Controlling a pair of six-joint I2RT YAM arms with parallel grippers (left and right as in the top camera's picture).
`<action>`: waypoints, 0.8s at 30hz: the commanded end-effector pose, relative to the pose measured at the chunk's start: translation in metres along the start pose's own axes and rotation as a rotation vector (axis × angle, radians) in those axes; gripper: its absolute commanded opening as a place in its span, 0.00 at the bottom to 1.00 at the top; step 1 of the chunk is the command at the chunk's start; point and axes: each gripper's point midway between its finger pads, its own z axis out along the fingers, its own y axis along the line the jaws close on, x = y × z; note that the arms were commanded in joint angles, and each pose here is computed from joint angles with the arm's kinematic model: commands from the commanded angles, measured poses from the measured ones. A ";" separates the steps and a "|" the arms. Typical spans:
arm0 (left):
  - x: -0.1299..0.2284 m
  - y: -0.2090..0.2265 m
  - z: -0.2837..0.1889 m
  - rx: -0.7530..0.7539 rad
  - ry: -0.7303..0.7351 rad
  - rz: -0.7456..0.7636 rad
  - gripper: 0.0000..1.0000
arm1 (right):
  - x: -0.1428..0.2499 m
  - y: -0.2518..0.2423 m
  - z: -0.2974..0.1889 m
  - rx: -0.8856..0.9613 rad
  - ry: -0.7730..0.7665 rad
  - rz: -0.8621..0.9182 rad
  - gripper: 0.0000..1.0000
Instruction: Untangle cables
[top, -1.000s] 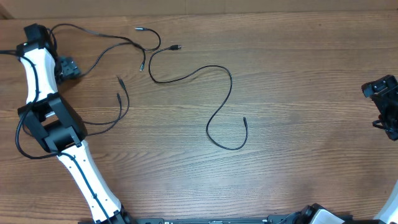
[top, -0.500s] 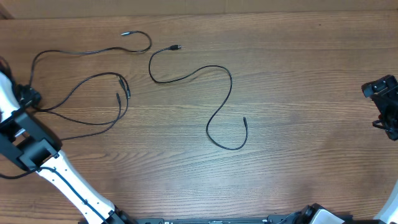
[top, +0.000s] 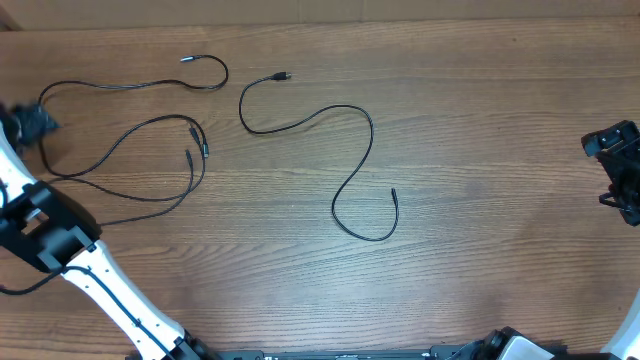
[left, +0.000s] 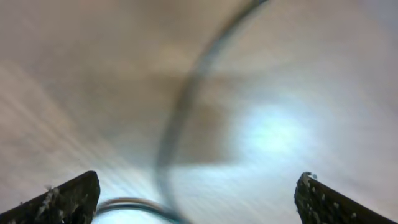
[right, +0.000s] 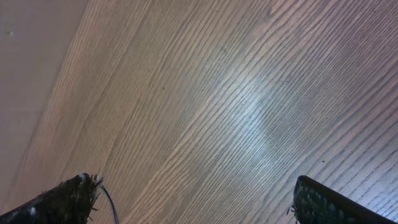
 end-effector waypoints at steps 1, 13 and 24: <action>-0.004 -0.091 -0.051 0.361 -0.019 0.013 1.00 | -0.005 0.001 -0.003 0.002 -0.021 -0.012 1.00; 0.087 -0.266 -0.150 1.107 0.323 0.136 1.00 | -0.005 0.001 -0.004 0.002 -0.022 -0.012 1.00; 0.211 -0.395 -0.173 1.120 0.446 0.494 1.00 | -0.005 0.001 -0.004 0.002 -0.022 -0.012 1.00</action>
